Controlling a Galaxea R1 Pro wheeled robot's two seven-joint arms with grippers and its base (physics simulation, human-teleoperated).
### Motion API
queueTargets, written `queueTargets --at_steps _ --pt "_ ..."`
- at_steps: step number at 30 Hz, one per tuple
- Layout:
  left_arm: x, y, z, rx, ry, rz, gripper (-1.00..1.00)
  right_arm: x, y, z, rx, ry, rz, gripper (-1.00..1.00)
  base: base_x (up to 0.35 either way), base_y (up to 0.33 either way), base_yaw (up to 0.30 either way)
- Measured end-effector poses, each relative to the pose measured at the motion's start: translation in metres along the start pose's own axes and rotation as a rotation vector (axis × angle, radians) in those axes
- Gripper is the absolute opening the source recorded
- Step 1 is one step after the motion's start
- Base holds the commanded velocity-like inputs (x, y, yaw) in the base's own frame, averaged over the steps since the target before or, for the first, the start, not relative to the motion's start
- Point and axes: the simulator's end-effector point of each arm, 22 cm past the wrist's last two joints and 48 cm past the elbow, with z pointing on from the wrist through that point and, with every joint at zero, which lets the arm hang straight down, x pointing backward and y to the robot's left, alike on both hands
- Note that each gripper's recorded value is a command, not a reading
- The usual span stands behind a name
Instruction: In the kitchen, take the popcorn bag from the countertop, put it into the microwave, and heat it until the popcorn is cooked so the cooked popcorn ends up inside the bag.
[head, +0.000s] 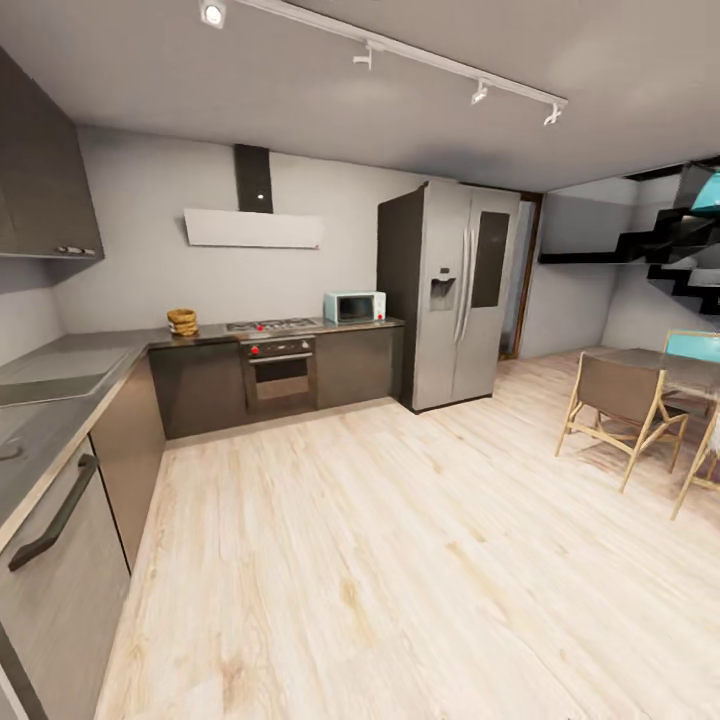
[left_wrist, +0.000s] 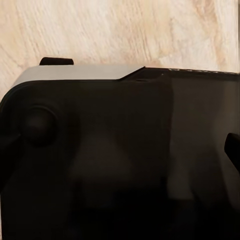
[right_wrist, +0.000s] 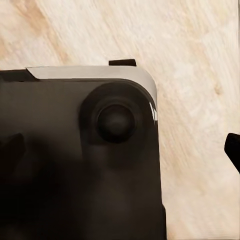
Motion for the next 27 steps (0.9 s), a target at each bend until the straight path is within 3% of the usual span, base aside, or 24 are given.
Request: queueTargets --at_steps 14,27 --pt "-0.0023 -0.0002 0.0000 0.001 -0.006 0.001 1.00 -0.0024 0.0002 0.0002 0.000 -0.006 0.000 1.00 0.007 0.000 -0.233" --pt "-0.0023 -0.0003 -0.0001 0.001 -0.006 -0.002 1.00 -0.0010 0.0023 0.0000 -0.005 0.002 -0.019 1.00 0.293 0.000 -0.015"
